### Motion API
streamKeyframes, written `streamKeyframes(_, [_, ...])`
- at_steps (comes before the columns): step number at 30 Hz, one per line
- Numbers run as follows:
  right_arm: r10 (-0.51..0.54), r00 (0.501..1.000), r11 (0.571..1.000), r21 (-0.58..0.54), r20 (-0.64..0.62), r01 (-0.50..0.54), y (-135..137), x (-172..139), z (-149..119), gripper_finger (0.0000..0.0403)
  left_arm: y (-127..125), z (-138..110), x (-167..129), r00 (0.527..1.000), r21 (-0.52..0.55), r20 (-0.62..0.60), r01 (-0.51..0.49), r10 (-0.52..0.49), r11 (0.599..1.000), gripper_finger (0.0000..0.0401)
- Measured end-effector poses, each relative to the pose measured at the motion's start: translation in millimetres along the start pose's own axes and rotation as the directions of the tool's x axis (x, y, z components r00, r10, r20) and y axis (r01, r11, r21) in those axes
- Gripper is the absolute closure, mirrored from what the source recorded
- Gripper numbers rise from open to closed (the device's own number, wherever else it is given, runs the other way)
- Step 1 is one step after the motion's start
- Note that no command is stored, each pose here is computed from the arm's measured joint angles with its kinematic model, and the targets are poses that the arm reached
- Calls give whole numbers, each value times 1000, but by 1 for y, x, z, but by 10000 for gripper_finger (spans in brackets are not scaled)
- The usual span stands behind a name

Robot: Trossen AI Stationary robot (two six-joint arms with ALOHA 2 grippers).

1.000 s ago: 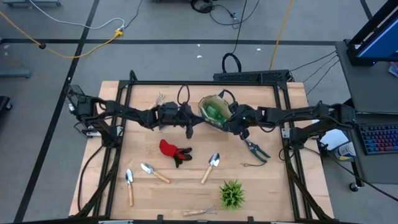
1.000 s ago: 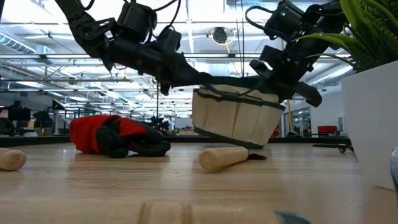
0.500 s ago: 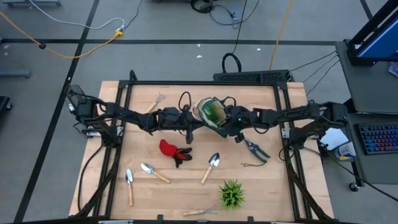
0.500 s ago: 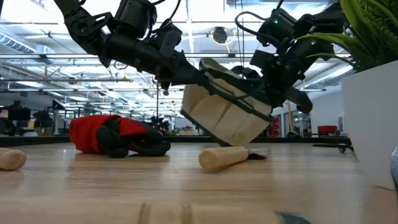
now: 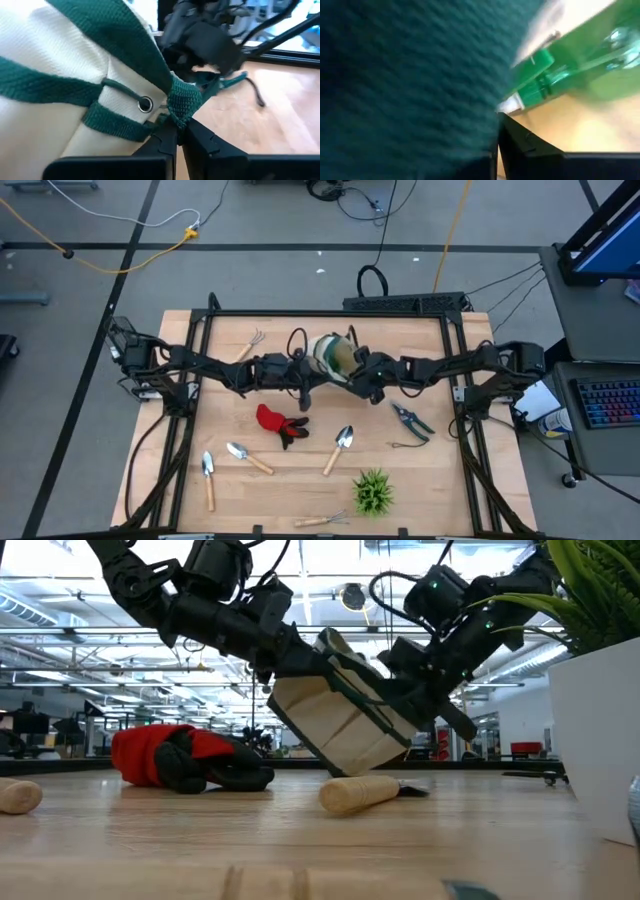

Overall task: Pick & Place Garden tools in Gardening bag
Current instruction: Put the green spray bottle into the gardening bag

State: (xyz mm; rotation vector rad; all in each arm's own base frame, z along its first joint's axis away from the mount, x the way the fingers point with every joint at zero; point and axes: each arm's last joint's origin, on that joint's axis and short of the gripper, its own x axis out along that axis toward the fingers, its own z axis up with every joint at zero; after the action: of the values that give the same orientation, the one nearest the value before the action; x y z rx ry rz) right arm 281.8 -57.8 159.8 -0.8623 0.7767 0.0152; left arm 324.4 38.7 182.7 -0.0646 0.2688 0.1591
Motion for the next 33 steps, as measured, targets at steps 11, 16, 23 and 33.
streamKeyframes(11, [-157, 987, 979, 135, 39, 151, -25, -44, 10, 402, 5, -2, 0, 996, -63, -18, -93, 92, 994, 386])
streamKeyframes(16, [-218, 972, 956, 220, 85, 195, -35, -66, 13, 378, 11, -2, 0, 990, -126, -16, -138, 137, 982, 389])
streamKeyframes(23, [-231, 968, 936, 295, 96, 194, -38, -84, 12, 323, 19, -2, 0, 986, -176, -28, -168, 166, 970, 384])
streamKeyframes(33, [-224, 970, 919, 351, 91, 179, -37, -85, 11, 275, 12, -4, 0, 999, -179, -46, 9, -17, 984, 344])
